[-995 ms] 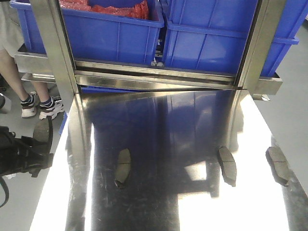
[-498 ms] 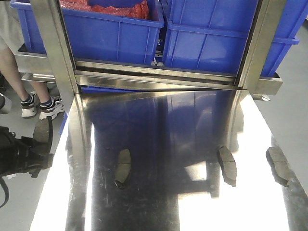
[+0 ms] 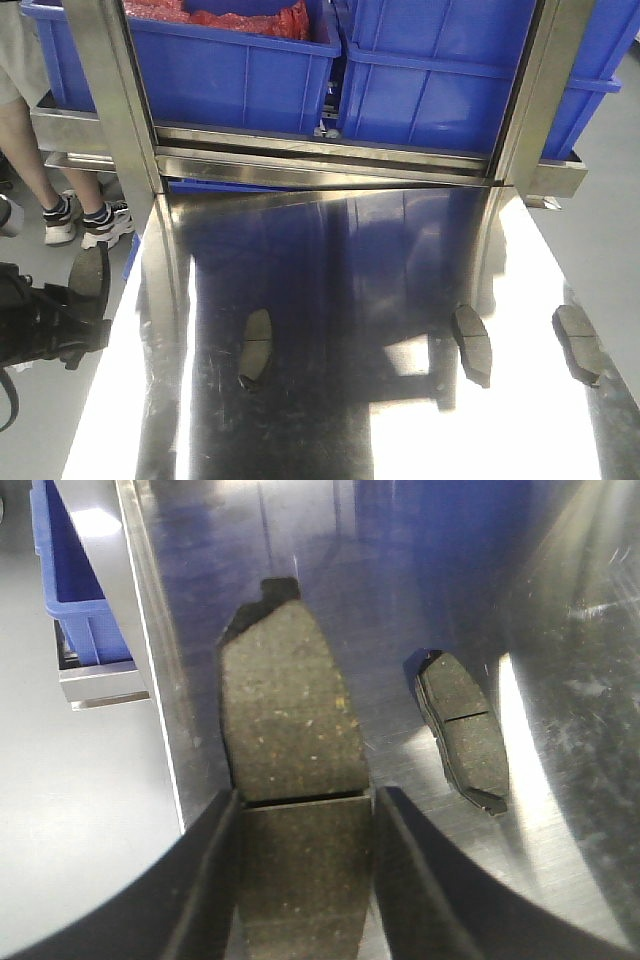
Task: Move and align brake pads A on conveyor
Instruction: 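Lower the right gripper over the outermost brake pad on its side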
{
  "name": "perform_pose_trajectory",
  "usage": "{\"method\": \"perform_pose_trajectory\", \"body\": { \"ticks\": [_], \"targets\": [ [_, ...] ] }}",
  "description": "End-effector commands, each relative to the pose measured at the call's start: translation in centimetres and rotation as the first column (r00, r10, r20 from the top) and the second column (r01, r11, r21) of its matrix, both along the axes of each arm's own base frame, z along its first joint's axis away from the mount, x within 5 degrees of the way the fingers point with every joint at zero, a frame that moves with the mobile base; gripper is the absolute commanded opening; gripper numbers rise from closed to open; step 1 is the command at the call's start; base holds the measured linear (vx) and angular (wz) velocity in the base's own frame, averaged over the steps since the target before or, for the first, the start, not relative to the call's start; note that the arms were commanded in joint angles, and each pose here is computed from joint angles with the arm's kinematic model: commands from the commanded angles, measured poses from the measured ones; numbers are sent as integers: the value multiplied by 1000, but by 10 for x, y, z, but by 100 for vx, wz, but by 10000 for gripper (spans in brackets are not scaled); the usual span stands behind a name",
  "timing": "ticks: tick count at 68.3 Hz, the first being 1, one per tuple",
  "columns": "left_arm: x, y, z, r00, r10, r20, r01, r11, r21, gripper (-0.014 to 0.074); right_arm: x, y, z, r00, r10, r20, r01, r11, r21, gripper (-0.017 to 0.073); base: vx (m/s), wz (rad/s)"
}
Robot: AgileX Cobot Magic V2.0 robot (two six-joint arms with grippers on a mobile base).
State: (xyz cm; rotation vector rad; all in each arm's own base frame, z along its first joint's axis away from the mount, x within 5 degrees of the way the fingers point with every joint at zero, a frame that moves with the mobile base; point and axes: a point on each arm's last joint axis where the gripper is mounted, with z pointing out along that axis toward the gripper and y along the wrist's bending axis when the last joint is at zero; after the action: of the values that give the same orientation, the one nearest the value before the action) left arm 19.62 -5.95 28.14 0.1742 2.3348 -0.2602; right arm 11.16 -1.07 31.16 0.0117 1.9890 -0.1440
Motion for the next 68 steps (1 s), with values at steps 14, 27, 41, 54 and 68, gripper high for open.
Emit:
{"method": "perform_pose_trajectory", "body": {
  "ticks": [14, 27, 41, 54, 68],
  "targets": [
    [3, -2, 19, 993, 4, 118, 1, 999, -37, 52, 4, -1, 17, 996, 4, 94, -2, 1000, -19, 496, 0, 0],
    [3, -2, 19, 993, 4, 118, 1, 999, -37, 52, 4, 0, 17, 995, 9, 102, -7, 1000, -19, 653, 0, 0],
    [3, -2, 19, 993, 4, 118, 1, 999, -37, 52, 15, -1, 18, 998, -21, 64, 18, 999, 47, 633, 0, 0],
    [3, -2, 19, 993, 4, 118, 1, 999, -37, 52, 59, -4, 15, 987, -48, -155, 58, 997, 54, 617, 0, 0],
    [3, -2, 19, 993, 4, 118, 1, 999, -37, 52, 117, -8, 11, 942, -63, -329, 82, 996, 45, 615, 0, 0]
  ]
}}
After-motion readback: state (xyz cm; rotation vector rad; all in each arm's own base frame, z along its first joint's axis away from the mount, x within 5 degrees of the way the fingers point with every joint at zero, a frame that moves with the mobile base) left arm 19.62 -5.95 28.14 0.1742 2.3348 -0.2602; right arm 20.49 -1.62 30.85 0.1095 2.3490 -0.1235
